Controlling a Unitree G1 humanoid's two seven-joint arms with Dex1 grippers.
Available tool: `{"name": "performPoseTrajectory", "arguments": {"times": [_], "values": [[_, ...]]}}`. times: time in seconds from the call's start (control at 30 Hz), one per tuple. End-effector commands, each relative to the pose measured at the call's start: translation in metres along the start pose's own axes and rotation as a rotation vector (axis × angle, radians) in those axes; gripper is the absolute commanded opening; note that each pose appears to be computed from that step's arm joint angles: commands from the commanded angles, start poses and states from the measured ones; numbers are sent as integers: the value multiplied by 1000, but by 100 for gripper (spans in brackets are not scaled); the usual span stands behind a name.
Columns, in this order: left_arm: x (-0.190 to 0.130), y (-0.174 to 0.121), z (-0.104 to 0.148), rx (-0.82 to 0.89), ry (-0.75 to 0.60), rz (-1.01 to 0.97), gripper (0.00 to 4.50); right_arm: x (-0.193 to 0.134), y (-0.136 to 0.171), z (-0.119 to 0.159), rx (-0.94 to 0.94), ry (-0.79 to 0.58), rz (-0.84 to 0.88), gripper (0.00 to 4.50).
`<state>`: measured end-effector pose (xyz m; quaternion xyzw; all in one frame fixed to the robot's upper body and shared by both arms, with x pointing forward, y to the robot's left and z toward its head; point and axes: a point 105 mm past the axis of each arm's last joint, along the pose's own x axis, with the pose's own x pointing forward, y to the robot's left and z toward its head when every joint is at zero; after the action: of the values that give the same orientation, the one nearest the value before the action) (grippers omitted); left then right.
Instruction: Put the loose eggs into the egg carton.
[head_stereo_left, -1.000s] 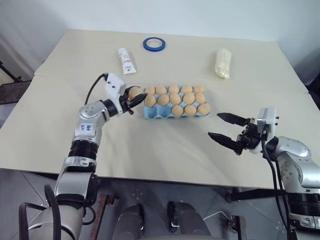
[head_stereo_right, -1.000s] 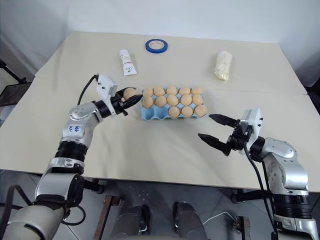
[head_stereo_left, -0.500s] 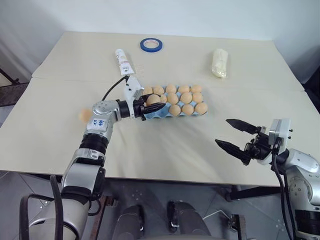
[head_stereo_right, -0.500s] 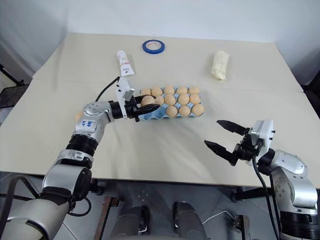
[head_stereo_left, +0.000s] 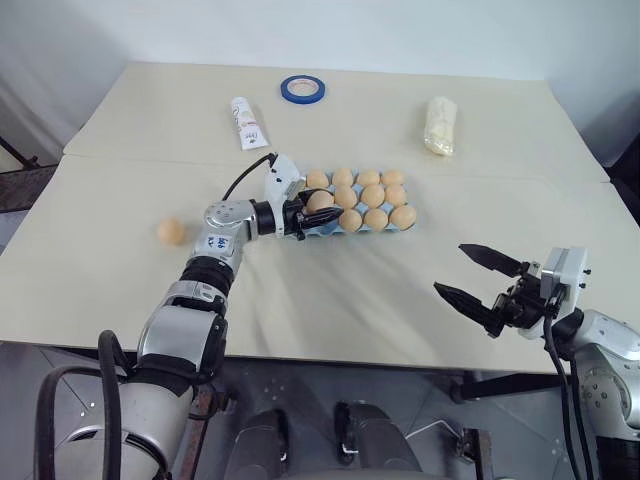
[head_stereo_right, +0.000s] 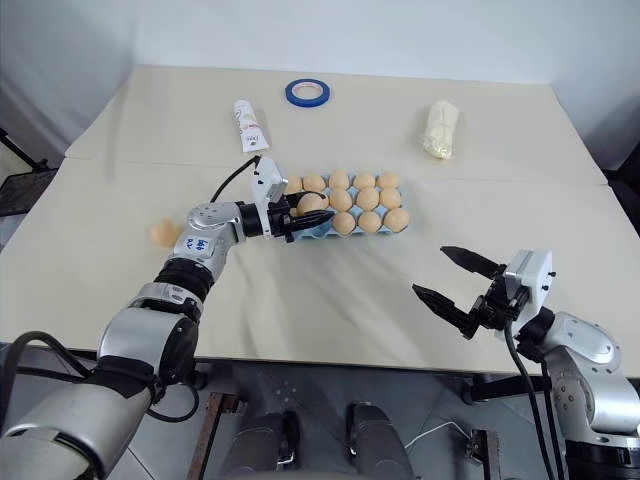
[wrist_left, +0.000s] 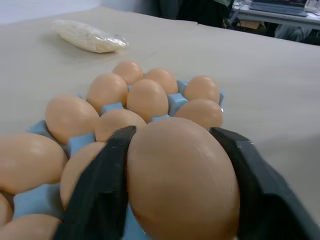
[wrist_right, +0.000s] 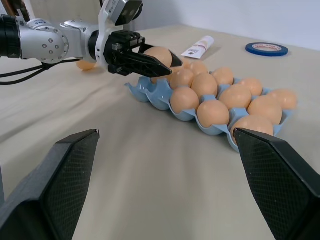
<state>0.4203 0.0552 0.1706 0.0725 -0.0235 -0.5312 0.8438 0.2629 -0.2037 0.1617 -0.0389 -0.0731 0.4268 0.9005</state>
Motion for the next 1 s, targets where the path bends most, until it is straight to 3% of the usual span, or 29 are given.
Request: {"name": "performPoseTrajectory", "arguments": {"times": [0.03, 0.1, 0.47, 0.7, 0.83, 1.0], "values": [[5, 3, 18, 47, -48, 10, 371, 0, 0, 12, -36, -34, -2, 450], [4, 5, 20, 50, -54, 22, 442, 1, -1, 12, -36, -33, -1, 450], [-30, 23, 48, 169, -108, 83, 447, 11, -1, 14, -37, -38, 44, 450], [-101, 33, 55, 211, -108, 227, 447, 13, -2, 13, -26, -25, 76, 450], [-157, 24, 56, 231, -152, 372, 447, 15, -5, 14, -20, -15, 104, 450], [-220, 13, 44, 224, -115, 593, 447, 17, -9, 15, -14, -12, 134, 450]]}}
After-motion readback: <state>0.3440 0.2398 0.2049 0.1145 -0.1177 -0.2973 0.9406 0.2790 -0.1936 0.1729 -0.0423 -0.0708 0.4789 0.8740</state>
